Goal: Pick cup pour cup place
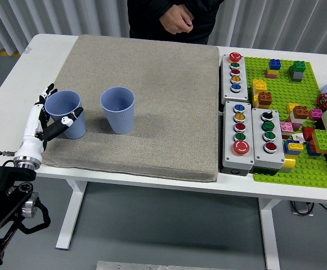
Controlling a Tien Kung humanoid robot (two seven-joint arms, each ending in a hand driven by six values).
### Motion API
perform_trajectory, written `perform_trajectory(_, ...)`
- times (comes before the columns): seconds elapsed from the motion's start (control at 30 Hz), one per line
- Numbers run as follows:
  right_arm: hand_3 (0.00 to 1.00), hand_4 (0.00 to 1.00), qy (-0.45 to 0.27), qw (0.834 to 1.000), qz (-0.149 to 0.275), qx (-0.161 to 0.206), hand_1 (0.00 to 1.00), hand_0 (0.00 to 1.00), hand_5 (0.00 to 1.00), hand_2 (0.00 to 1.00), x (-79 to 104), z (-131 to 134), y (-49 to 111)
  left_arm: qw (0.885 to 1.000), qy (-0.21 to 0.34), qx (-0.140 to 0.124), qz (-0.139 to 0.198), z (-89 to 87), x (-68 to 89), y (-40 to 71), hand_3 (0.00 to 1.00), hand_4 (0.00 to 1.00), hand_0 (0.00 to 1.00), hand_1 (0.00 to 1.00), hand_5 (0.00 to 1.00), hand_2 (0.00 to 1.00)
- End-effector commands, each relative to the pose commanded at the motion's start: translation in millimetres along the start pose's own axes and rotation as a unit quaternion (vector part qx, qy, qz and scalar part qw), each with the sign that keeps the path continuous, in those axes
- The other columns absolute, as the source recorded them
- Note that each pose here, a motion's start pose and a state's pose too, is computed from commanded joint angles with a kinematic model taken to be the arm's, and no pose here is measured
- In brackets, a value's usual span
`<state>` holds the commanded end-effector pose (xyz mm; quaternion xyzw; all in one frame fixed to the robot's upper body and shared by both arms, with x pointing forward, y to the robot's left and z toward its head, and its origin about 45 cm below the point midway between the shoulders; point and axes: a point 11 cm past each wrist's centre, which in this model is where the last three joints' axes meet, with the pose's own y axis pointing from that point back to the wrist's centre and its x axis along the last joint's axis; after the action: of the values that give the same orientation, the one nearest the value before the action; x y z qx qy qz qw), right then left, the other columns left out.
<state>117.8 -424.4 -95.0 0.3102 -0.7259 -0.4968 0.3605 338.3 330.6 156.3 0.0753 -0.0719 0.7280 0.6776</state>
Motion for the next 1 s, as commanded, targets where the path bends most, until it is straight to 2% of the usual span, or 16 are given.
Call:
perform_trajectory(0.3, 0.683, 0.308, 0.002, 1.000, 0.002, -0.002, 0.682, 0.719, 0.285, 0.719, 1.6, 2.4, -0.4, 1.000, -0.011, -0.002, -0.004, 1.6, -0.3, 3.3, 0.998, 0.998, 0.910, 0.927, 0.418, 0.998)
perform_trajectory(0.33, 0.682, 0.307, 0.002, 1.000, 0.002, -0.002, 0.682, 0.719, 0.283, 0.717, 1.6, 2.6, -0.4, 1.000, -0.013, -0.003, -0.004, 2.9, -0.3, 3.1, 0.998, 0.998, 0.918, 0.930, 0.456, 0.998)
perform_trajectory(0.5, 0.682, 0.307, 0.002, 1.000, 0.002, -0.002, 0.682, 0.719, 0.283, 0.717, 1.7, 2.7, -0.5, 1.000, -0.018, -0.011, 0.003, 7.7, 2.3, 1.5, 0.998, 0.998, 0.918, 0.930, 0.456, 0.998)
perform_trajectory(0.53, 0.683, 0.307, 0.002, 1.000, 0.002, -0.002, 0.682, 0.719, 0.283, 0.717, 1.7, 2.6, -0.5, 1.000, -0.018, -0.012, 0.007, 8.5, 3.7, 0.9, 0.998, 0.998, 0.919, 0.934, 0.621, 0.998)
perform_trajectory(0.7, 0.683, 0.307, 0.001, 1.000, 0.002, -0.002, 0.682, 0.719, 0.283, 0.717, 1.6, 2.6, -0.5, 0.999, -0.019, -0.017, 0.026, 11.9, 12.1, -2.3, 0.998, 0.998, 0.919, 0.934, 0.621, 0.998)
perform_trajectory(0.73, 0.683, 0.307, 0.000, 1.000, 0.002, -0.002, 0.682, 0.719, 0.282, 0.717, 1.7, 2.9, -0.5, 0.999, -0.018, -0.018, 0.031, 13.1, 14.3, -3.1, 0.998, 0.998, 0.924, 0.934, 0.757, 0.998)
perform_trajectory(0.83, 0.683, 0.307, 0.000, 1.000, 0.003, -0.003, 0.682, 0.719, 0.282, 0.717, 2.2, 3.6, -0.6, 0.998, -0.012, -0.024, 0.050, 20.0, 24.3, -6.8, 0.998, 0.998, 0.924, 0.934, 0.757, 0.998)
perform_trajectory(0.9, 0.683, 0.307, -0.001, 1.000, 0.003, -0.003, 0.682, 0.719, 0.282, 0.717, 2.8, 3.8, -0.7, 0.997, 0.010, -0.040, 0.069, 36.4, 37.5, -13.6, 0.998, 0.998, 0.924, 0.934, 0.757, 0.998)
perform_trajectory(0.93, 0.682, 0.307, -0.002, 1.000, 0.004, -0.003, 0.682, 0.719, 0.281, 0.717, 3.0, 3.8, -0.7, 0.996, 0.020, -0.046, 0.075, 42.1, 42.3, -15.9, 0.998, 0.998, 0.924, 0.928, 0.998, 0.998)
perform_trajectory(1.0, 0.682, 0.307, -0.001, 1.000, 0.004, -0.002, 0.682, 0.719, 0.281, 0.717, 3.4, 3.0, -0.6, 0.994, 0.037, -0.058, 0.083, 55.5, 52.1, -21.9, 0.998, 0.998, 0.924, 0.928, 0.998, 0.998)
